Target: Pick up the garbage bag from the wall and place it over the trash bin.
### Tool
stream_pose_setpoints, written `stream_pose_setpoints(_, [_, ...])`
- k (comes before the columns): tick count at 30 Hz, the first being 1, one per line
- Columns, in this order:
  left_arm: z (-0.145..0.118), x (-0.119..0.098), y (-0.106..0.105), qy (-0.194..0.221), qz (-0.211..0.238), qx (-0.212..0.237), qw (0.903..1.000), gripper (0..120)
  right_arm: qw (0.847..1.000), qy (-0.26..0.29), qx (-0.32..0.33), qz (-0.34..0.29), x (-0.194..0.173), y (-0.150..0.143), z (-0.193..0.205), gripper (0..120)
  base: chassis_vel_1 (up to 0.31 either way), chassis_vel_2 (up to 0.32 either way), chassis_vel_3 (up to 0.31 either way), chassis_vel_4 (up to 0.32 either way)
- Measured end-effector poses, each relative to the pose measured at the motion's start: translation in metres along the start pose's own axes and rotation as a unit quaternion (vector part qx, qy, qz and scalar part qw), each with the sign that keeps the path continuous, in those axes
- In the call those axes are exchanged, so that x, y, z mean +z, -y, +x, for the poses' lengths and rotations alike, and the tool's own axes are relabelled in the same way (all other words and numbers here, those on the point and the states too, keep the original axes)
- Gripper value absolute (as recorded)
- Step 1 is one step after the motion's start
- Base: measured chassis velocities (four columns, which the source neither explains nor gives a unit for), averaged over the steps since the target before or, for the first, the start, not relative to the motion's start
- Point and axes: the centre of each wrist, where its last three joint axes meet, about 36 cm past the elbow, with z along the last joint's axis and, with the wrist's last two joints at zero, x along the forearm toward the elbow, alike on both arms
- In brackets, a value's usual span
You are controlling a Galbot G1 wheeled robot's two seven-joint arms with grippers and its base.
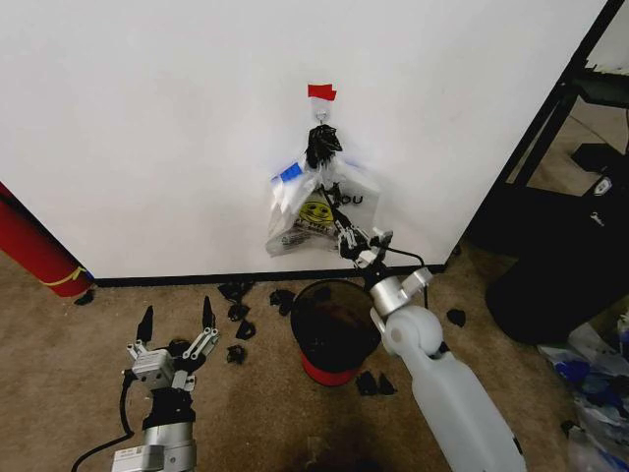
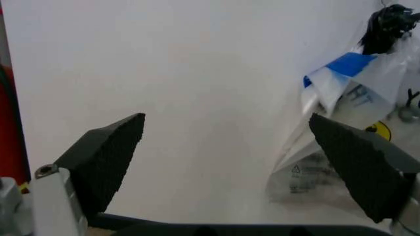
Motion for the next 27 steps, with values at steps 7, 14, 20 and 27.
stream_pose_setpoints(7, [-0.002, 0.002, 0.004, -0.005, 0.005, 0.012, 0.9999, 99, 1.000, 0.008, 0.005, 0.018, -0.006, -0.014, 0.036, 0, 0.000, 0.000, 0.000, 0.000])
stream_pose_setpoints(14, [-0.005, 0.002, 0.004, -0.005, 0.010, 0.020, 0.9997, 99, 1.000, 0.003, 0.011, 0.028, -0.007, -0.032, 0.075, 0, 0.000, 0.000, 0.000, 0.000])
stream_pose_setpoints(20, [-0.006, 0.002, 0.003, -0.007, 0.012, 0.024, 0.9996, 99, 0.999, 0.006, 0.026, 0.044, -0.008, -0.042, 0.105, 0, 0.000, 0.000, 0.000, 0.000])
stream_pose_setpoints(27, [-0.005, 0.003, 0.005, -0.008, 0.015, 0.031, 0.9994, 99, 0.996, 0.009, 0.030, 0.078, -0.014, -0.051, 0.142, 0, 0.000, 0.000, 0.000, 0.000])
